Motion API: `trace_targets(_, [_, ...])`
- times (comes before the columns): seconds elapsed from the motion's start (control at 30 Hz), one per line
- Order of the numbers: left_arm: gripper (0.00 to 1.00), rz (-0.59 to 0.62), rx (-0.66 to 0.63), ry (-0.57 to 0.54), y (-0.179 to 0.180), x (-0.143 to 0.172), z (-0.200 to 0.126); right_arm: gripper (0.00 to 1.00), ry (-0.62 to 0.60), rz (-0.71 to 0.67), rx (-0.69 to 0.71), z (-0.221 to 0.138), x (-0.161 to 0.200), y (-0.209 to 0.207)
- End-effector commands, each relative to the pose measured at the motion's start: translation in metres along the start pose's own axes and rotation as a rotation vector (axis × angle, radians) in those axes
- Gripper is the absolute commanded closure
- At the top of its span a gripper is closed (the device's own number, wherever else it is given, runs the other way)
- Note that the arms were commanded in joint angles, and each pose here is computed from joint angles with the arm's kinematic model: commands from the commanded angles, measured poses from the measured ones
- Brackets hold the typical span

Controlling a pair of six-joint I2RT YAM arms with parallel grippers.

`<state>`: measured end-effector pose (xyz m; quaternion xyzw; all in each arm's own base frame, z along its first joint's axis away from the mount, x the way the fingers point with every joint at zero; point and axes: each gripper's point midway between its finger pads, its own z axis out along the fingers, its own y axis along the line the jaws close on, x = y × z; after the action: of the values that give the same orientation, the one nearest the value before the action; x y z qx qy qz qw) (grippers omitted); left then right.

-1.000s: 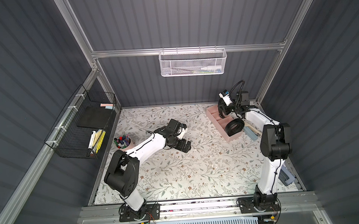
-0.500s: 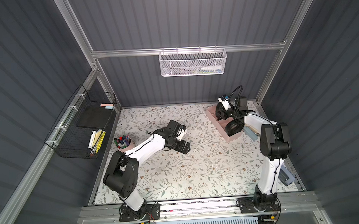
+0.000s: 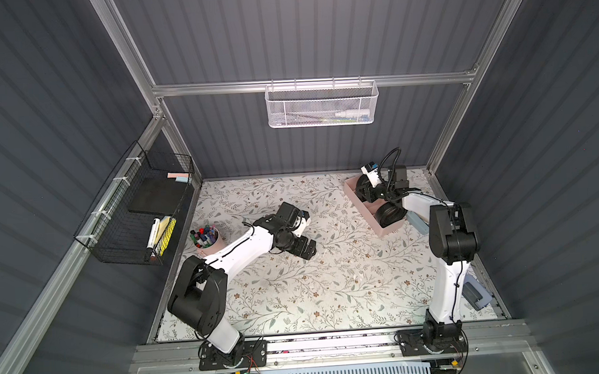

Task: Place the belts into the storage roll
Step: Place the belt in the container.

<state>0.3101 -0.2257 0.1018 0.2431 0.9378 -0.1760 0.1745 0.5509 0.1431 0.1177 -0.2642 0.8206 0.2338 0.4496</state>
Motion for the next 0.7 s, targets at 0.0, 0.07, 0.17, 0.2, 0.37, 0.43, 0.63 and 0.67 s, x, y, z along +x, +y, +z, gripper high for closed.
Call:
trace_targets(0.0, [0.01, 0.019, -0.012, -0.005, 0.001, 0.004, -0.010, 0.93, 0.062, 0.035, -0.016, 0.005, 0.018, 0.001])
trace_targets(0.07, [0.01, 0.018, -0.014, -0.006, 0.002, 0.004, -0.011, 0.87, 0.083, 0.048, -0.020, 0.005, 0.023, 0.002])
trace_targets(0.17, [0.01, 0.016, -0.016, -0.012, 0.002, 0.004, -0.012, 0.72, 0.096, 0.060, -0.008, 0.003, 0.027, 0.003])
trace_targets(0.2, [0.01, 0.016, -0.016, -0.010, 0.002, 0.004, -0.012, 0.70, 0.096, 0.063, -0.003, 0.002, 0.027, 0.002])
trace_targets(0.37, [0.01, 0.015, -0.024, -0.025, 0.002, 0.001, -0.016, 0.35, 0.078, 0.057, 0.038, -0.010, 0.011, 0.000])
trace_targets(0.43, [0.00, 0.017, -0.026, -0.034, 0.002, 0.000, -0.018, 0.01, 0.056, 0.042, 0.055, -0.018, -0.004, 0.001])
trace_targets(0.63, [0.00, 0.021, -0.068, -0.071, 0.008, -0.005, -0.026, 0.01, 0.020, 0.016, 0.102, -0.050, -0.051, 0.005])
trace_targets(0.67, [0.01, 0.024, -0.081, -0.077, 0.009, -0.005, -0.029, 0.01, 0.022, 0.020, 0.124, -0.058, -0.057, 0.005])
